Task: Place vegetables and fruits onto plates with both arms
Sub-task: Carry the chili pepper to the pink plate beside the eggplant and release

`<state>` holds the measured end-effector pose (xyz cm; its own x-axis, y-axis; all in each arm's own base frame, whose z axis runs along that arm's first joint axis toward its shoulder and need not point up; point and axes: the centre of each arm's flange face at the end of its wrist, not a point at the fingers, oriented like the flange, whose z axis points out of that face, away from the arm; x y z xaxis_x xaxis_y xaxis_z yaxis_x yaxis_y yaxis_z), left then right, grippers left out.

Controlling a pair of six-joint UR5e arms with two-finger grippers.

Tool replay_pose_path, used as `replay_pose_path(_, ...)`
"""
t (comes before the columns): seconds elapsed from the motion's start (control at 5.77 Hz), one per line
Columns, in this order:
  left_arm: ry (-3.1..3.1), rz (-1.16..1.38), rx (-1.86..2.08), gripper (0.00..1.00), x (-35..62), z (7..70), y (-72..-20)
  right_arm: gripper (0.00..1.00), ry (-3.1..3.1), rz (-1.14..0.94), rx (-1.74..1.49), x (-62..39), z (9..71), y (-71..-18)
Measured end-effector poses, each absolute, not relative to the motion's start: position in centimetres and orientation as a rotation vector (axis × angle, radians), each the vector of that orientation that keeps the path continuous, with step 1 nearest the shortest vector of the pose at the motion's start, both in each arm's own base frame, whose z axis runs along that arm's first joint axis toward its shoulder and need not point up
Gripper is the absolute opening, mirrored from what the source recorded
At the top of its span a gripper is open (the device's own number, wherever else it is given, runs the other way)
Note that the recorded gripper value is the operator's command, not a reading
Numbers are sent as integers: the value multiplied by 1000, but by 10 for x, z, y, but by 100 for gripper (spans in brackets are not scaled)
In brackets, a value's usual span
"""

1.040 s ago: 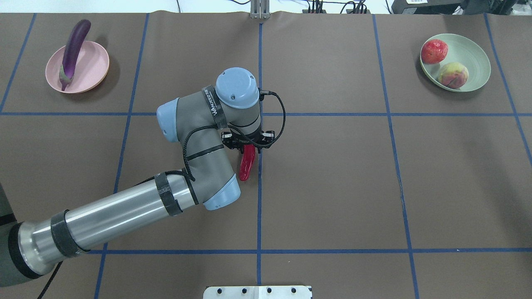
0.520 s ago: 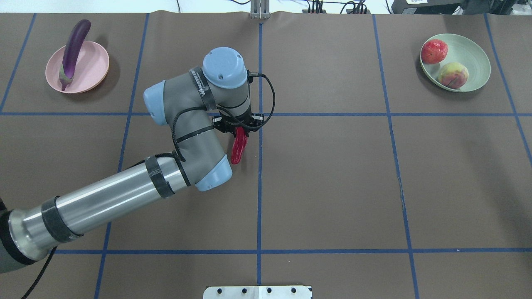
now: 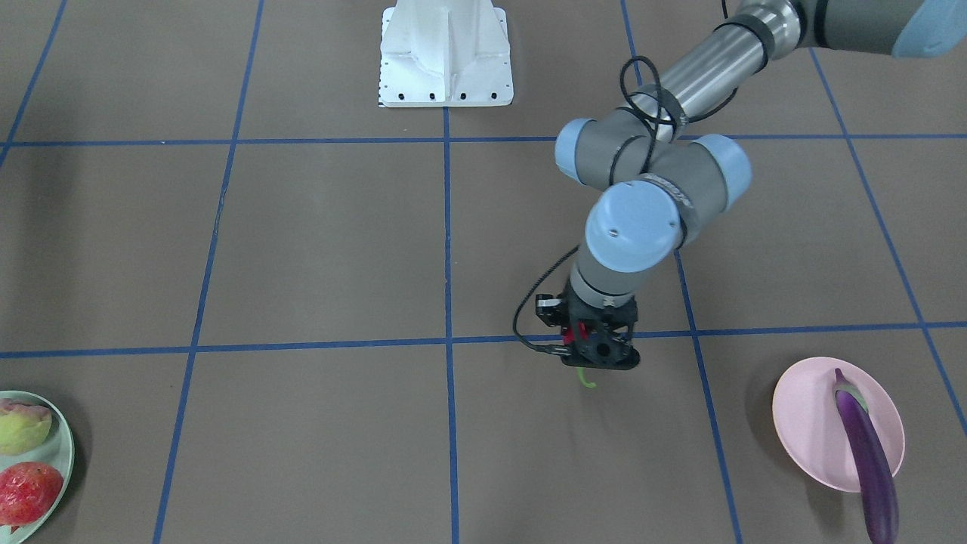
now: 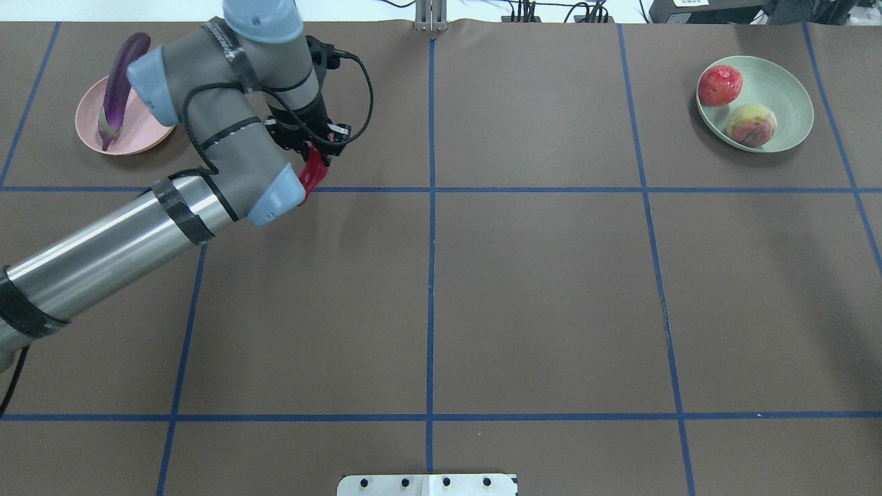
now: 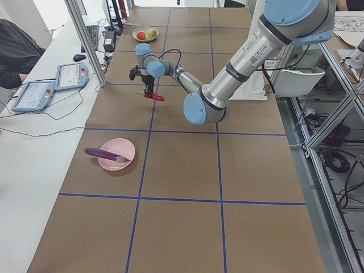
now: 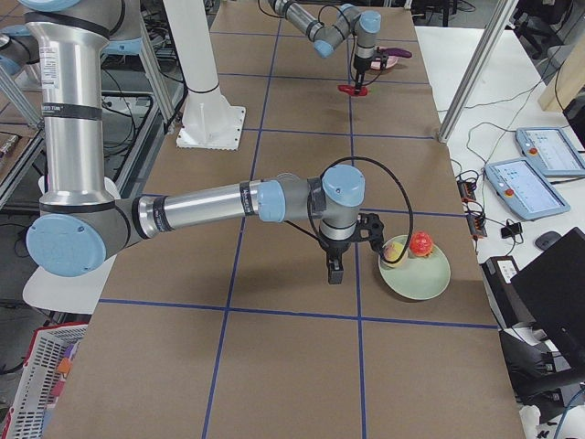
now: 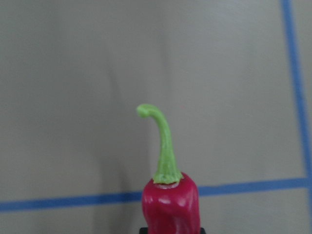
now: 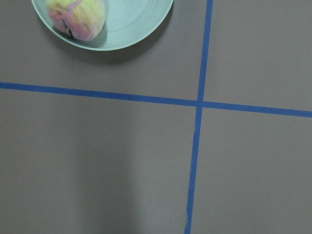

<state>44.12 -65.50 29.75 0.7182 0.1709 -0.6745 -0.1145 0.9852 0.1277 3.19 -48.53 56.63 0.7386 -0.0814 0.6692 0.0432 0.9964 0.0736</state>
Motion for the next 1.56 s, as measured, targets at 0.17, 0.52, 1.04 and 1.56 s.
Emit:
replay_pose_path(0.17,699,212,99,0,382,349,-693,100,-737,-69,53,31,567,-486)
replay_pose_path(0.52,611,269,90,93,281,439,-750,100,-737,-70,53,31,566,-488)
replay_pose_path(1.04,612,273,137,100,245,504,-751,100,-736,-72,56,31,566,-488)
replay_pose_path(1.56,743,278,185,100,188,496,-727,100,-735,-72,55,31,566,-488)
